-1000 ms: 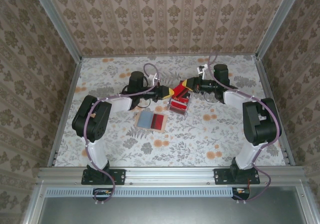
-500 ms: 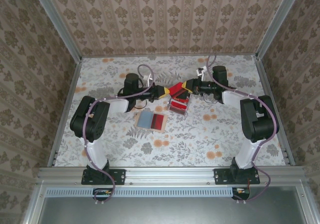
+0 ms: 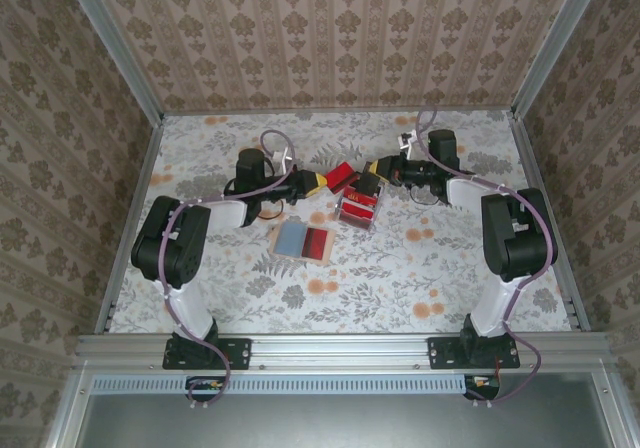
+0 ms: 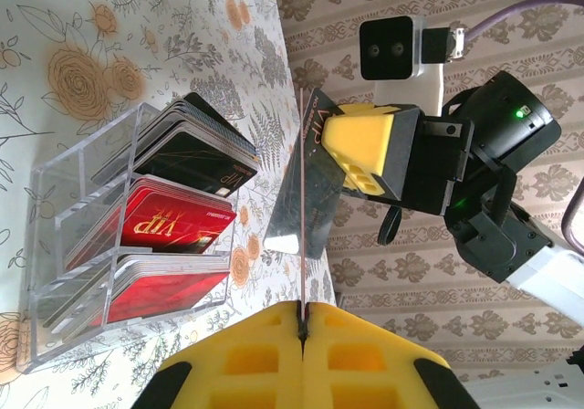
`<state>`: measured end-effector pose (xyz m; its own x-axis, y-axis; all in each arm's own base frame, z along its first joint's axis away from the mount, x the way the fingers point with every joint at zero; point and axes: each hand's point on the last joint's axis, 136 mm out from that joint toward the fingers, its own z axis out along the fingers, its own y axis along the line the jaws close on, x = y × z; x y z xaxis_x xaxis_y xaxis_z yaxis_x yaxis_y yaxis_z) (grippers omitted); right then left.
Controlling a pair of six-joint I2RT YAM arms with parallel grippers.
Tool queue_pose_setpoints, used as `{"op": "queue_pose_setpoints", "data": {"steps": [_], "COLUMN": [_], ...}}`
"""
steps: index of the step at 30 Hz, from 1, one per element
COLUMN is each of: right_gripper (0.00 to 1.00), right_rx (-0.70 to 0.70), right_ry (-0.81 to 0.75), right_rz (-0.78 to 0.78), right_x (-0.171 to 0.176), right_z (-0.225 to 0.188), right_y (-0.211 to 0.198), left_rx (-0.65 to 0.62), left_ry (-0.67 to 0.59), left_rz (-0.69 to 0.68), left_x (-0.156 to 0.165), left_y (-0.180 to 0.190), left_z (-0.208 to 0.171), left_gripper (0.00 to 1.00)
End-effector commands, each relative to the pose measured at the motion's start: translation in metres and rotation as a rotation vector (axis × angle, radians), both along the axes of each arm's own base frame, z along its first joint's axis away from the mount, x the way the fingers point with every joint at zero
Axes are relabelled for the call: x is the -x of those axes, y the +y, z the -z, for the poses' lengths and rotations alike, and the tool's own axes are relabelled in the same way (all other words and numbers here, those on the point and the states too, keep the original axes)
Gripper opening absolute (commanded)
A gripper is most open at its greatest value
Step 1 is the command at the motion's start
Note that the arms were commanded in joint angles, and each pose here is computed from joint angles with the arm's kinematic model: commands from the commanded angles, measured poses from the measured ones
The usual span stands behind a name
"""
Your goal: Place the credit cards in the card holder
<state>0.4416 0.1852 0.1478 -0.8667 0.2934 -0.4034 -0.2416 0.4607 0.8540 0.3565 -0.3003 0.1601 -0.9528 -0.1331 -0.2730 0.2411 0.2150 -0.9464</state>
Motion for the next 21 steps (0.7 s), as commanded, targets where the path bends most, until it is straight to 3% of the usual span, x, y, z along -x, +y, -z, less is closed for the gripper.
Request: {"op": "queue_pose_setpoints", "data": {"steps": [1, 10, 21], "right_gripper": [0.09, 0.05, 0.02], "right_rx": [0.08, 0.325, 0.734], "right_ry": [-0.141, -0.352, -0.551], "right_rz": [-0.001, -0.007, -0.002], "right_x": [-0.011, -0.007, -0.005], "right_z": [-0.012, -0.013, 0.003], "right_y": [0.001, -0.003, 0.015], "left_rx": [0.015, -0.006, -0.002], "left_ry": [-0.063, -0.06, -0.057], "left_rz": [0.001, -0.002, 0.002], "left_x": [0.002, 0.005, 0.004], "left_y": [0.002, 0.005, 0.004], "left_z": [-0.016, -0.012, -0.012], "left_gripper": [0.0, 0.0, 0.0]}}
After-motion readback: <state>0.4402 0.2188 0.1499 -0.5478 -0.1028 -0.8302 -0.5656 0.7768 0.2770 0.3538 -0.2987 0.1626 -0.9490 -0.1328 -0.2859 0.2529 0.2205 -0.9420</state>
